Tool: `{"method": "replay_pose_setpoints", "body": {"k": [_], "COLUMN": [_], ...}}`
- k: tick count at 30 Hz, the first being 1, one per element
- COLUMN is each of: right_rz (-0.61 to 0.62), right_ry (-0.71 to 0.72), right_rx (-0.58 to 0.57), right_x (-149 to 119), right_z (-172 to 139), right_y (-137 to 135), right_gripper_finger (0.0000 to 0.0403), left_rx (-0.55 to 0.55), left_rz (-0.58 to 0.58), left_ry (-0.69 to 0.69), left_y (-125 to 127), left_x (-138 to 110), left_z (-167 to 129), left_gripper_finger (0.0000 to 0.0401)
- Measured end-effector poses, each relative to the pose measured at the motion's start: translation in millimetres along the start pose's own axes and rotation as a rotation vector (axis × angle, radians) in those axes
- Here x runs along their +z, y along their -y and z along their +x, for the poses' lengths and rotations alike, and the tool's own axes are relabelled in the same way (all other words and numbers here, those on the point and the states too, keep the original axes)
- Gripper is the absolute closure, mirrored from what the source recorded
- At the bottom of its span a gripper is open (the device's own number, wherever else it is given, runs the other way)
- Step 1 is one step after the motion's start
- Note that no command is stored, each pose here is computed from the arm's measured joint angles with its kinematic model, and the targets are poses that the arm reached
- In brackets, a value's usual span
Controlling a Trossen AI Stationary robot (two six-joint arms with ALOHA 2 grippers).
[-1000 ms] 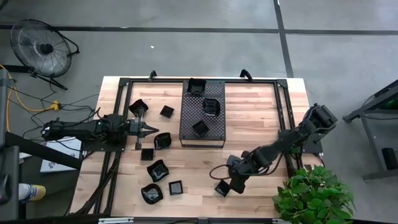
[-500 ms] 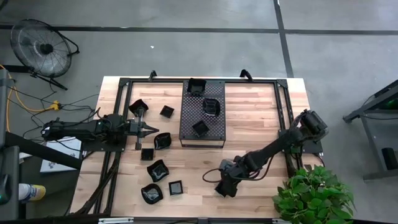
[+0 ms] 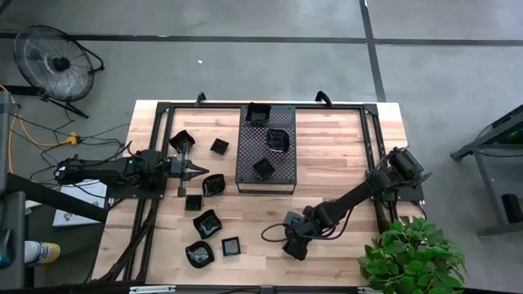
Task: Pick & Place Mini shaped plates
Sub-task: Stack the black square shape plate on top of the other black square shape plate on the shelf
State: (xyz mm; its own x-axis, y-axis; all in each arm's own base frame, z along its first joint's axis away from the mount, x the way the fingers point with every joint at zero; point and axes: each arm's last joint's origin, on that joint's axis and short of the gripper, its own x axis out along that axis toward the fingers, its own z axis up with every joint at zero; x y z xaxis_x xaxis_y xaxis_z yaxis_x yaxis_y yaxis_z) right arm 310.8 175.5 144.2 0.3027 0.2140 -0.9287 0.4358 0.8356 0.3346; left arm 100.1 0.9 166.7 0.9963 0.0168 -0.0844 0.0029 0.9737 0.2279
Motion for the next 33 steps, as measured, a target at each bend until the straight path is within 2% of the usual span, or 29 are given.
{"method": "replay_pose_setpoints", "body": {"k": [17,33], "right_rz": [-0.012,-0.045], "right_ry": [-0.031,-0.033], "right_rx": [0.008,0.038], "right_x": [-1.0,-0.2], "right_z": [5.7,6.3], "right_y": [0.2,-2.0], "right_gripper_finger": [0.0312,0.0398], "left_rx": [0.000,0.000], "left_rz": [0.000,0.000], "left_ry": [0.000,0.000], "left_y": [0.0,0.0], "left_x": [0.0,-0.1], "left_z": [0.0,0.0], "left_gripper_finger": [0.0400,0.0400]}}
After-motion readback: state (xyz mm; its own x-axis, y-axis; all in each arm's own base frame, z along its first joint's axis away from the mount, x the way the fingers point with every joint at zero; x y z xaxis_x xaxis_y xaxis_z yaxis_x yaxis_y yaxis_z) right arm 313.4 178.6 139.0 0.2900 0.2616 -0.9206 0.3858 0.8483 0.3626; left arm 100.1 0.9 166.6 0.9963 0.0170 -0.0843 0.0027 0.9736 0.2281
